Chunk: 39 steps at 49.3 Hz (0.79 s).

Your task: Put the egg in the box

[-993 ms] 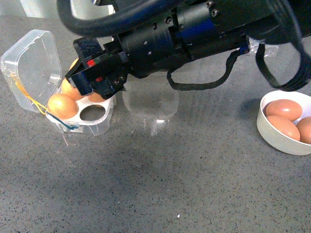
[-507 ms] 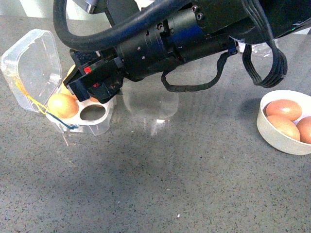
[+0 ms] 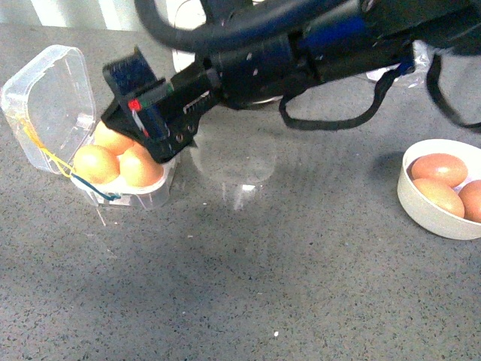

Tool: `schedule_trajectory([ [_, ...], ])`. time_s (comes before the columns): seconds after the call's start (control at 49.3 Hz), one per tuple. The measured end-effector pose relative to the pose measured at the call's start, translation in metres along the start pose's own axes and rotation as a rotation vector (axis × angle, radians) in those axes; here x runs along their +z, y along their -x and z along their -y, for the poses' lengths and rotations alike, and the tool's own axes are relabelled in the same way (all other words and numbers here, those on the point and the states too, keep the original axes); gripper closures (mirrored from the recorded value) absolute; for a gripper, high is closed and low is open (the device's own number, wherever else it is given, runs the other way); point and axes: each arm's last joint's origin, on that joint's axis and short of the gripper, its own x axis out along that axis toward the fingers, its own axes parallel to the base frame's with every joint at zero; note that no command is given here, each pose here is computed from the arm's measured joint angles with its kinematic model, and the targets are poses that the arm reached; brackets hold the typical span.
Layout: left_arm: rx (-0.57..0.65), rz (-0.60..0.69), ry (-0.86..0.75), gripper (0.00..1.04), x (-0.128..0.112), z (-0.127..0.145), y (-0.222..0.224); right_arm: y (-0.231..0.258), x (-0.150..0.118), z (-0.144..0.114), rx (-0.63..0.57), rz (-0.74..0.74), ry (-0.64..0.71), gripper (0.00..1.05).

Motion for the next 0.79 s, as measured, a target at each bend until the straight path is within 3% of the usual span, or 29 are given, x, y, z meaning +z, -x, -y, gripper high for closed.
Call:
schedule_trajectory([
  [0.162, 0.0, 0.0, 0.0, 0.07, 0.0, 0.0, 0.0, 0.029, 0.015, -0.005, -0.127, 0.083, 0.024, 0.07],
  [0.324, 0.001, 0.0, 0.0, 0.07, 0.0, 0.0, 0.0, 0.063, 0.015, 0.0, -0.438, 0.15, -0.048, 0.07],
  [0.466, 0.0, 0.0, 0.0, 0.07, 0.0, 0.0, 0.0, 0.069, 0.009, 0.006, -0.517, 0.164, -0.095, 0.09],
  [0.507, 0.0, 0.0, 0.0, 0.07, 0.0, 0.0, 0.0, 0.069, 0.007, 0.004, -0.635, 0.217, -0.086, 0.13],
  [0.588, -0.001, 0.0, 0.0, 0.07, 0.0, 0.0, 0.0, 0.088, -0.011, -0.005, -1.007, 0.361, -0.104, 0.29],
  [0.628, 0.003, 0.0, 0.0, 0.07, 0.0, 0.0, 0.0, 0.105, -0.02, -0.011, -1.115, 0.41, -0.121, 0.38],
  [0.791, 0.0, 0.0, 0.0, 0.07, 0.0, 0.0, 0.0, 0.151, -0.042, -0.024, -1.185, 0.452, -0.134, 0.63],
])
